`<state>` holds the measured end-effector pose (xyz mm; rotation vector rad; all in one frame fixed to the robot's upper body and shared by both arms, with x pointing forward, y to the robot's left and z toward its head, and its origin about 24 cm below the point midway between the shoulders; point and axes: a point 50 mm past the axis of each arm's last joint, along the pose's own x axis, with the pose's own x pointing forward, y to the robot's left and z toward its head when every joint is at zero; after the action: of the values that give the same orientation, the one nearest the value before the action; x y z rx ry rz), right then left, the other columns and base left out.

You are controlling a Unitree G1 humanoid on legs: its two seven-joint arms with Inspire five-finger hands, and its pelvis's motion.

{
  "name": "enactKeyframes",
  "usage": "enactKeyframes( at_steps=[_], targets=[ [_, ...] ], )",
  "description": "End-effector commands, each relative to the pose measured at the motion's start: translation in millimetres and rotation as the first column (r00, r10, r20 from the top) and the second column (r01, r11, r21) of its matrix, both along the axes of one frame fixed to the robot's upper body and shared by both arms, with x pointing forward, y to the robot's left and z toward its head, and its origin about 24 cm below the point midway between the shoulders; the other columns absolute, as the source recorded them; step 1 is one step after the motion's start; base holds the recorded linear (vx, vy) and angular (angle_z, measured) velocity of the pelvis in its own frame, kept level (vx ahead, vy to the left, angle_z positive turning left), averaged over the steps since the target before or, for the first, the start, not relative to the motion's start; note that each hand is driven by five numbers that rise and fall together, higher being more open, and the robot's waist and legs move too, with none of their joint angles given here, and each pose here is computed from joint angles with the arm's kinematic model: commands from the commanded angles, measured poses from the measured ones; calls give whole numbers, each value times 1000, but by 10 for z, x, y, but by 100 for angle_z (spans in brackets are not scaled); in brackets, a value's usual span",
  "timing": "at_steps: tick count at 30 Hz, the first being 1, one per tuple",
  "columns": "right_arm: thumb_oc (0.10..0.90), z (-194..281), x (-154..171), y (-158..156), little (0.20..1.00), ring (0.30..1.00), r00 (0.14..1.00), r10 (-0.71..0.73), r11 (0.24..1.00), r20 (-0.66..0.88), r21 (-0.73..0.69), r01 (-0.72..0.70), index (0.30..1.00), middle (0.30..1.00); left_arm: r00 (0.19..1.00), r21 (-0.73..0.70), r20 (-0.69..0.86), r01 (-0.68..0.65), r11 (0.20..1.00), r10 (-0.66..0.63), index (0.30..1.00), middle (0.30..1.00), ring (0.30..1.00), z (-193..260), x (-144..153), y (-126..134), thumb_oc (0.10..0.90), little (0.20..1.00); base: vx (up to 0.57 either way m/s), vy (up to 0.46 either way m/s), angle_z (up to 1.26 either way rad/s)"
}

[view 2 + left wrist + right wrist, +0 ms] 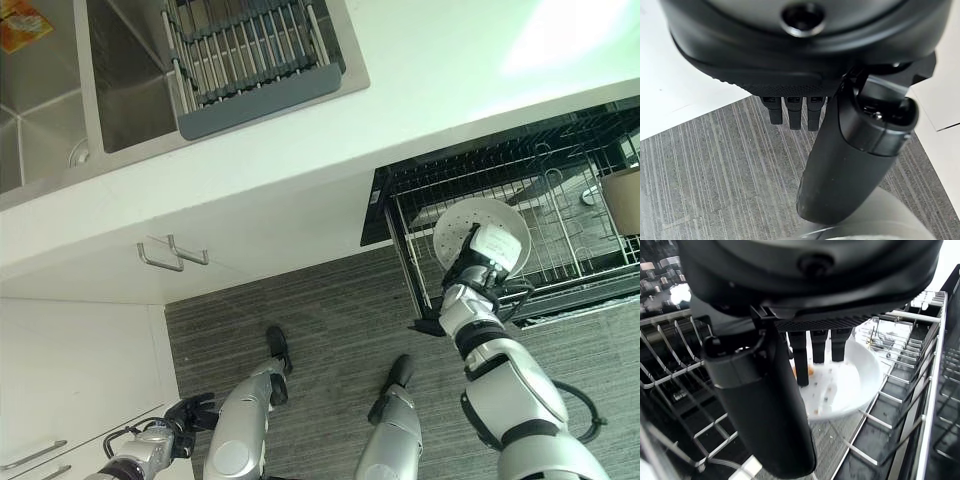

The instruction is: Place the dishes in the dishwasher.

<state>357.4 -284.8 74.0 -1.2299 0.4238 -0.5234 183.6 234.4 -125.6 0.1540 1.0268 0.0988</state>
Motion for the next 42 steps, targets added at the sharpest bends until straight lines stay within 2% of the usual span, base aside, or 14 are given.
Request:
enactKeyframes(
  at_steps=[1, 6, 12, 19, 21, 22, 27, 30, 32, 34, 35, 37, 39, 42],
  targets=[
    [800, 75, -108, -339, 900, 900, 988, -152, 986, 1, 63, 151, 900, 900, 999, 45, -25, 27, 999, -26, 900, 900, 900, 15, -30, 121, 800, 900, 12, -11, 5],
    [800, -46, -112, -321, 900, 900, 993, -108, 949, -42, 293, 116, 900, 900, 999, 46, -25, 25, 999, -24, 900, 900, 900, 25, -28, 139, 800, 900, -10, -5, 0],
    [800, -9, -5, -128, 900, 900, 998, -39, 853, 57, 522, 3, 900, 900, 999, 41, -36, 7, 999, -6, 900, 900, 900, 14, -81, 172, 800, 900, -19, -2, 0],
    [800, 269, 10, 136, 900, 900, 948, 32, 796, 317, 566, -216, 900, 900, 995, 39, -72, -68, 997, 70, 900, 900, 900, -67, -304, 207, 800, 900, 49, -3, -4],
    [800, 442, -30, 192, 900, 900, 913, 63, 852, 403, 454, -260, 900, 900, 991, 34, -81, -102, 994, 104, 900, 900, 900, -97, -378, 203, 800, 900, 93, -20, -24],
    [800, 631, -140, 229, 900, 900, 858, 102, 895, 504, 330, -300, 900, 900, 987, 31, -88, -132, 991, 135, 900, 900, 900, -127, -451, 180, 800, 900, 133, -38, -22],
    [800, 1088, -648, 111, 900, 900, 615, 133, 964, 777, 42, -262, 900, 900, 972, 25, -115, -204, 979, 206, 900, 900, 900, -189, -641, 127, 800, 900, 78, -31, -10],
    [800, 1113, -916, -63, 900, 900, 550, 157, 974, 820, -37, -223, 900, 900, 967, 30, -150, -206, 978, 208, 900, 900, 900, -236, -806, 130, 800, 900, 45, -25, -2],
    [800, 1207, -1148, -284, 900, 900, 445, 125, 986, 887, -63, -153, 900, 900, 964, 43, -164, -207, 977, 212, 900, 900, 900, -263, -971, 172, 800, 900, 64, -39, -6],
    [800, 1256, -1309, -392, 900, 900, 344, 75, 991, 936, -31, -130, 900, 900, 959, 46, -173, -221, 974, 226, 900, 900, 900, -268, -1019, 204, 800, 900, 31, -17, -7],
    [800, 1257, -1493, -494, 900, 900, 233, 15, 995, 972, 9, -101, 900, 900, 952, 48, -184, -239, 970, 244, 900, 900, 900, -271, -1048, 226, 800, 900, 17, 0, -11],
    [800, 1171, -1718, -632, 900, 900, 149, -57, 998, 987, 61, -20, 900, 900, 943, 50, -196, -264, 963, 268, 900, 900, 900, -277, -1081, 247, 800, 900, 30, 11, -8],
    [800, 960, -1965, -846, 900, 900, 90, -180, 983, 980, 176, 52, 900, 900, 939, 58, -206, -270, 961, 276, 900, 900, 900, -275, -1112, 290, 800, 900, 36, 17, -7],
    [800, 468, -2230, -1099, 900, 900, 120, -360, 929, 925, 343, 141, 900, 900, 930, 65, -219, -288, 955, 295, 900, 900, 900, -277, -1141, 333, 800, 900, 35, 28, -26]
  ],
)
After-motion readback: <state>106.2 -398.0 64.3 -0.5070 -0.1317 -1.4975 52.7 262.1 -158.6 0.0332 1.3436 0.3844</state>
